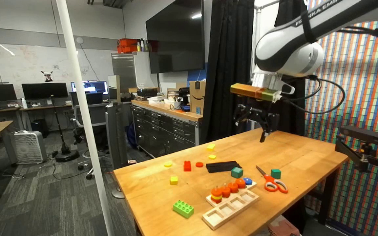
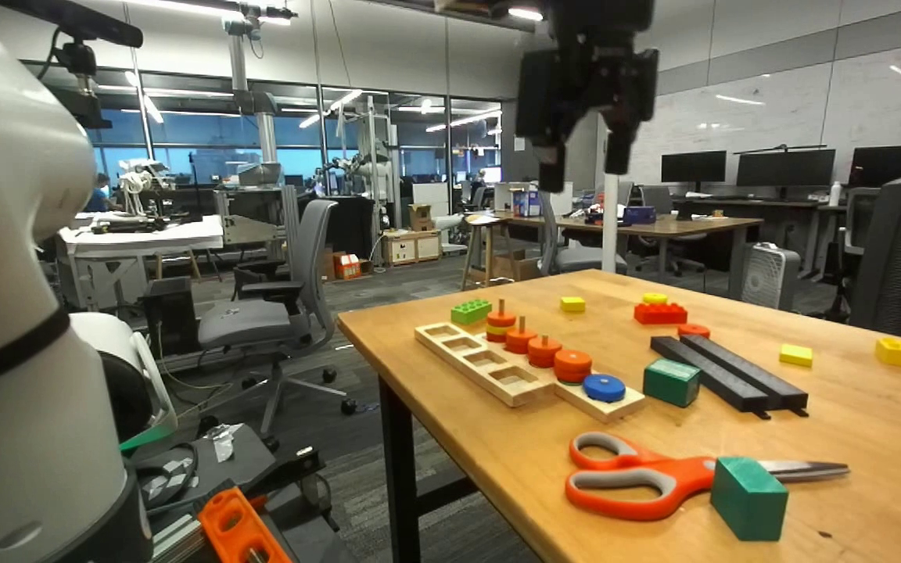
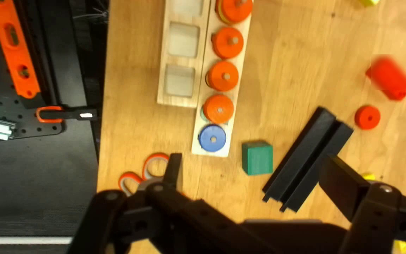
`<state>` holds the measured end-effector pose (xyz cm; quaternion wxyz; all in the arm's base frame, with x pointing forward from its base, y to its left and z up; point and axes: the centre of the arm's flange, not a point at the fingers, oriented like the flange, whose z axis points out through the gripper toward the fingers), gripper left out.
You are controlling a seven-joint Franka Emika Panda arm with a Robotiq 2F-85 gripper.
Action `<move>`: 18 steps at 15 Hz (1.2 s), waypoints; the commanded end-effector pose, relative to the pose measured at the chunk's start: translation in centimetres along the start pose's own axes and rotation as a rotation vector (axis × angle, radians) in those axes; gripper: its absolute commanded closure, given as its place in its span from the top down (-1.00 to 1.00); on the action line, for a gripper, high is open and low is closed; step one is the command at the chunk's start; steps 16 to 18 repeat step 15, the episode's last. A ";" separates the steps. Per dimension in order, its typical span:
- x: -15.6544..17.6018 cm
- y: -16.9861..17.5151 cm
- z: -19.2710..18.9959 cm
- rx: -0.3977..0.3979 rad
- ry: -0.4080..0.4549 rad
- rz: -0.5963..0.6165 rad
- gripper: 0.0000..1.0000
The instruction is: Move the green block on the wooden pallet to the right
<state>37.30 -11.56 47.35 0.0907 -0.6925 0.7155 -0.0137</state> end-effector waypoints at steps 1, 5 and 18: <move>-7.8 -0.3 -6.1 -0.042 -0.061 -0.193 1.00; -13.3 1.6 -7.4 -0.108 -0.111 -0.412 1.00; -13.9 3.9 -2.9 -0.229 -0.173 -0.750 1.00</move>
